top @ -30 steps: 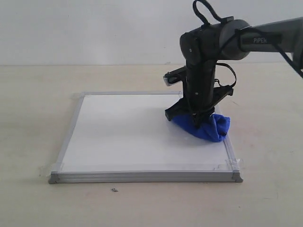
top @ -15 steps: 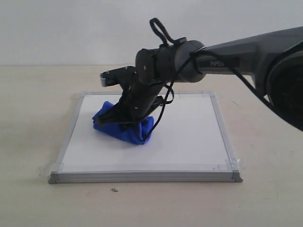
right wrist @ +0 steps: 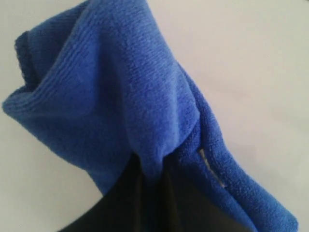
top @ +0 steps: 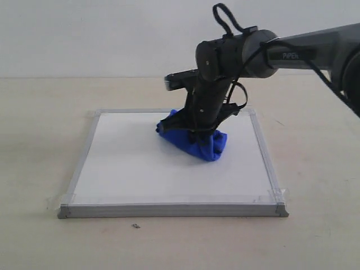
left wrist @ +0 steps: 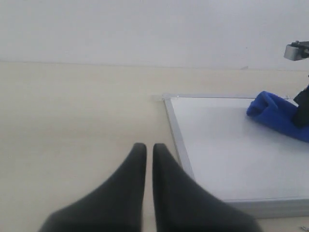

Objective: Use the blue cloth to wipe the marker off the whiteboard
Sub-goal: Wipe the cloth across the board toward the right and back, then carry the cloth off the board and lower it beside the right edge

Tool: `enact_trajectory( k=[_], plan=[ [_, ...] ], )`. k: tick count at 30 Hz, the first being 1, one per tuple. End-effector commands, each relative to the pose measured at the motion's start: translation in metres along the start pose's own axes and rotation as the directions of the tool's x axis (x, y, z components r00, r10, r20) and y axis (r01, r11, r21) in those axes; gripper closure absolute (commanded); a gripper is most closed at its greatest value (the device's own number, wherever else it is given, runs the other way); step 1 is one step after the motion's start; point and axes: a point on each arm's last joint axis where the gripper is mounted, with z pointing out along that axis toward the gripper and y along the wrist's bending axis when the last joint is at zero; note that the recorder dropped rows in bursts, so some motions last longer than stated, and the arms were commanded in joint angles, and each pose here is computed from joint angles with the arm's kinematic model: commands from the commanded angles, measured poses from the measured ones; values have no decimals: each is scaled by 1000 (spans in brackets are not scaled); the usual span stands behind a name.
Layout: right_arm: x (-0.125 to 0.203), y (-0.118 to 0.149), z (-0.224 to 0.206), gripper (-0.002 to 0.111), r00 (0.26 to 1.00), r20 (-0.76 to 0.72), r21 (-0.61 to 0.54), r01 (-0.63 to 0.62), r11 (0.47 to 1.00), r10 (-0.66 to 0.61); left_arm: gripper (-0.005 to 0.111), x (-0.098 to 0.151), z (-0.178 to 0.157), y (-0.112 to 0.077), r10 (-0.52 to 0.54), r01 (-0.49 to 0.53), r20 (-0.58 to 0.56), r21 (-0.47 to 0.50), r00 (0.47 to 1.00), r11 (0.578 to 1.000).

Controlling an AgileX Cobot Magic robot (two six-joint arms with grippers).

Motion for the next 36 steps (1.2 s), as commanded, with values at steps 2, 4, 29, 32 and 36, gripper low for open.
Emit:
enact_trajectory(
  k=[2, 4, 29, 32, 36],
  plan=[
    [2, -25, -39, 108, 996, -22, 113, -81, 990, 84, 102, 0, 0, 0, 2, -2, 8, -3, 1000, 1000],
    [2, -32, -63, 108, 988, 1, 190, -150, 970, 153, 102, 0, 0, 0, 2, -2, 8, -3, 1000, 1000],
    [94, -113, -105, 108, 730, -93, 44, -677, 735, 678, 102, 0, 0, 0, 2, -2, 8, -3, 1000, 1000],
    [92, -117, -102, 108, 778, -42, 43, -625, 779, 627, 102, 0, 0, 0, 2, -2, 8, -3, 1000, 1000],
    [86, -119, -102, 108, 775, 29, 17, -632, 775, 632, 102, 0, 0, 0, 2, -2, 8, -3, 1000, 1000]
  ],
)
